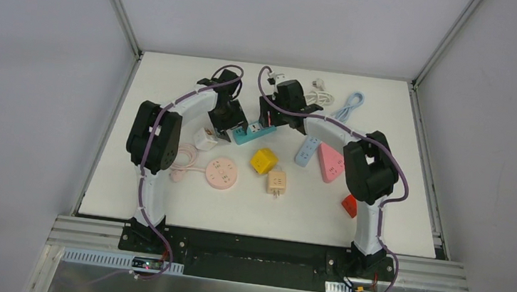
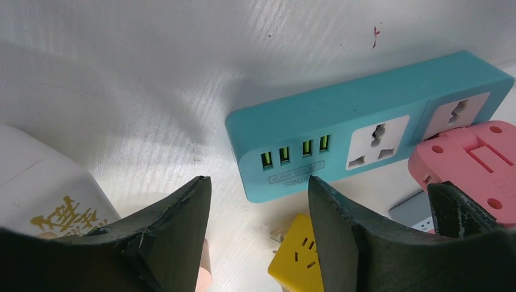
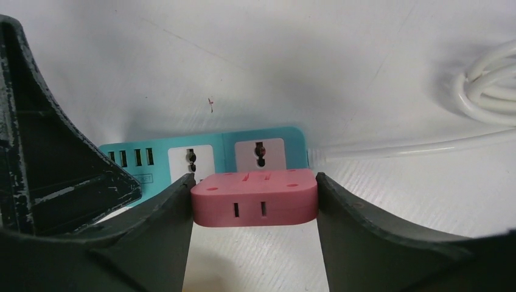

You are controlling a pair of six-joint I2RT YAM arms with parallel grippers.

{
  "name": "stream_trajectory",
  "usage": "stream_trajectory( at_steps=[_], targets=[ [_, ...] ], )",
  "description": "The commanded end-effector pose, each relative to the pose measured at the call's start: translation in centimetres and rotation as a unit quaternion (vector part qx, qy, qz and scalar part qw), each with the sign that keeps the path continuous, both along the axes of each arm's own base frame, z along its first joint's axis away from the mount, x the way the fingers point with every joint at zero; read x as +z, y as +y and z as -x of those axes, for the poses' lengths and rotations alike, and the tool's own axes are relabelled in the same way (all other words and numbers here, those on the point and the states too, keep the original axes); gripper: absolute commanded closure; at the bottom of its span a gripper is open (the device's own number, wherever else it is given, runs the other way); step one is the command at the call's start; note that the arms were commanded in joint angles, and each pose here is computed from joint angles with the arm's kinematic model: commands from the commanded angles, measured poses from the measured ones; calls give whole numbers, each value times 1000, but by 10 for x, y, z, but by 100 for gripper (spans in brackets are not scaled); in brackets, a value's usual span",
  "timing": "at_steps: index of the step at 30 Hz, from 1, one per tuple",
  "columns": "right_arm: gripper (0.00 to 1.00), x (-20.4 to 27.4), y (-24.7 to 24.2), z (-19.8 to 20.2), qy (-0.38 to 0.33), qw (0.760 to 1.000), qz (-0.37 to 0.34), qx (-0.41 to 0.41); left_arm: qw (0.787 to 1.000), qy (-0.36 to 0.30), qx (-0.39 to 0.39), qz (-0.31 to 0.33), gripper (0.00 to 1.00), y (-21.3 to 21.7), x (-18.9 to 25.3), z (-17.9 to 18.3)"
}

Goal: Pull the plug off the socket

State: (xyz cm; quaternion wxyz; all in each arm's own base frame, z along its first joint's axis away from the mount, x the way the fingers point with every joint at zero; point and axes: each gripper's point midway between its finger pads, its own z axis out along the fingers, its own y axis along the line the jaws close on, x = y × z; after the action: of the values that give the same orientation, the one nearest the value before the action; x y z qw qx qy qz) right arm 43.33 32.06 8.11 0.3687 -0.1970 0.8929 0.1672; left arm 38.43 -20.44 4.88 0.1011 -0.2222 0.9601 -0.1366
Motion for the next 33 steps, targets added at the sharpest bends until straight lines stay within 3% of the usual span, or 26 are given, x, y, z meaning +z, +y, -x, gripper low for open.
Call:
stream_trajectory(
  at_steps=[1,7,10,14,21,33],
  targets=[
    [52,24,6,-1,-26,999,-28,7,1000,12,-5,5,40,-2,7,3],
    [61,50,1,-7,11,992,-129,-12,1000,13,-4,6,42,-3,6,3],
    [62,54,4,-4,21,989,-146,-6,1000,15,-5,7,43,-3,6,3],
    [65,52,9,2,17,991,-136,3,1000,15,-5,7,44,-3,5,3],
    [66,48,6,5,-53,998,-38,8,1000,18,-5,8,45,-4,5,3],
    [65,97,-18,-10,-97,992,-61,-46,1000,21,0,8,47,-2,4,2]
  ],
)
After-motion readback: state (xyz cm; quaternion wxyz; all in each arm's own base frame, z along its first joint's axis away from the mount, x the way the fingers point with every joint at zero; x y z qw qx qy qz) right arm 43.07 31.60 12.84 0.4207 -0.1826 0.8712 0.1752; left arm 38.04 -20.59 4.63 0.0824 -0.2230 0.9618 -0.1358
